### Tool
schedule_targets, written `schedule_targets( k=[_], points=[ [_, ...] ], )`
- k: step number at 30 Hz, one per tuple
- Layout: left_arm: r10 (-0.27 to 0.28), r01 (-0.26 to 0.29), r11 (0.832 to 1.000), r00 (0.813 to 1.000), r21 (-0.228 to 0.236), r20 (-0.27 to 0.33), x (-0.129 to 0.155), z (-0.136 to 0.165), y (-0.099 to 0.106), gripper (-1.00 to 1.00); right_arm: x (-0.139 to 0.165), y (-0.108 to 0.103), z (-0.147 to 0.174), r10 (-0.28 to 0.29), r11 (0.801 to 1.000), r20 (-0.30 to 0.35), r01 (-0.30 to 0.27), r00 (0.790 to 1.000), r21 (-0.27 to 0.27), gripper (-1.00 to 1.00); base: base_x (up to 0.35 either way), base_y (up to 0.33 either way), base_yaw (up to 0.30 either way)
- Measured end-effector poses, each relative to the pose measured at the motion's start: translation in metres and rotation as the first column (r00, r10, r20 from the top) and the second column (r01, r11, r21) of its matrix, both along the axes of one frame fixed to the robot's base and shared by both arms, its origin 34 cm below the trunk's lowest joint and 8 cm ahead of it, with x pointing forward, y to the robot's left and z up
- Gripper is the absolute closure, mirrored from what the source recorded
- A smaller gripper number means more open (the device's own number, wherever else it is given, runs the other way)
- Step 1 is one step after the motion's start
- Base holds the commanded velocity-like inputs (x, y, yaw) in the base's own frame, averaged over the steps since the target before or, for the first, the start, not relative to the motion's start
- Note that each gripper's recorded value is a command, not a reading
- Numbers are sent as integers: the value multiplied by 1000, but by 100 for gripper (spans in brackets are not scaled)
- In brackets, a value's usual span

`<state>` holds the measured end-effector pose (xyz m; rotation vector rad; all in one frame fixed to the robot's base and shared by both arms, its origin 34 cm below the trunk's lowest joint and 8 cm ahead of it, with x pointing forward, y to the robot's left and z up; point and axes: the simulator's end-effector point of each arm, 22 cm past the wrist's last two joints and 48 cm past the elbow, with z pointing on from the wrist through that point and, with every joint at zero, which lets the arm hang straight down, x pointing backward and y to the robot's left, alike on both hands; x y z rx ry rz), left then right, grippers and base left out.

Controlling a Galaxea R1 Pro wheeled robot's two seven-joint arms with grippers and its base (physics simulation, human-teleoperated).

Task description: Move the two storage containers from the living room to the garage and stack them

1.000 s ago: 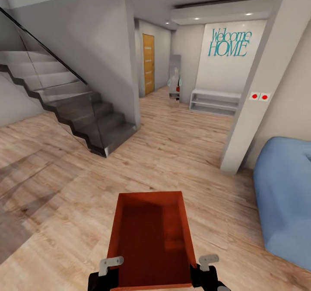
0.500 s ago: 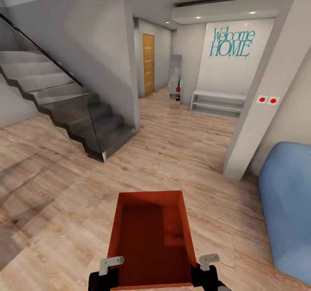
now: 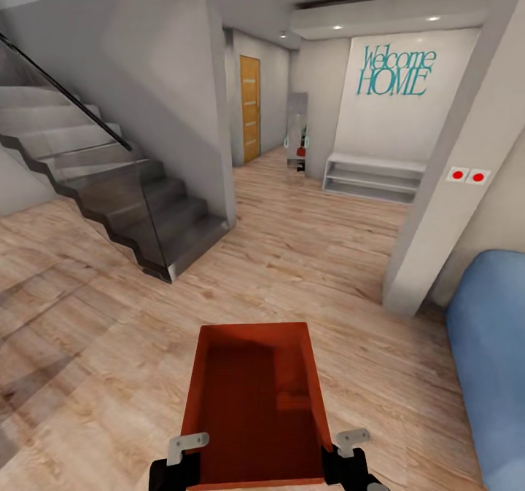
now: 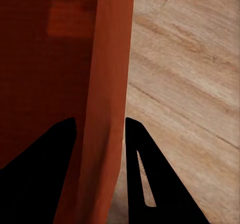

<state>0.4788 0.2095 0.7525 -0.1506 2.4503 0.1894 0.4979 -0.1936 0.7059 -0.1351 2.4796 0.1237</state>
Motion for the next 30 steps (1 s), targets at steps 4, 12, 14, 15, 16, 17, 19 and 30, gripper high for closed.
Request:
schedule_targets(
  k=[4, 12, 14, 15, 16, 17, 19, 30],
  points=[
    [1, -1, 1000, 1000, 0, 1, 0, 0, 0, 100, 0, 0, 0, 0, 1000, 1, 0, 1000, 0, 100, 325, 0, -1],
    [0, 0, 1000, 1000, 0, 1, 1, 0, 0, 100, 0, 0, 0, 0, 1000, 1, 0, 1000, 0, 100, 325, 0, -182],
    [0, 0, 1000, 1000, 0, 2, 1, 1, 0, 100, 1, 0, 0, 0, 1000, 2, 0, 1000, 1, 100, 325, 0, -262],
    [0, 0, 1000, 1000, 0, 2, 1, 1, 0, 100, 1, 0, 0, 0, 1000, 2, 0, 1000, 1, 100, 325, 0, -258],
    [0, 0, 1000, 1000, 0, 2, 1, 0, 0, 100, 0, 0, 0, 0, 1000, 1, 0, 1000, 1, 100, 325, 0, -194],
    [0, 0, 1000, 1000, 0, 1, 0, 0, 0, 100, 0, 0, 0, 0, 1000, 1, 0, 1000, 1, 100, 325, 0, -124],
    [0, 0, 1000, 1000, 0, 1, 0, 0, 0, 100, 0, 0, 0, 0, 1000, 1, 0, 1000, 1, 100, 325, 0, -60],
    [0, 0, 1000, 1000, 0, 0, 0, 0, 0, 100, 0, 0, 0, 0, 1000, 0, 0, 1000, 0, 100, 325, 0, -6]
  ],
)
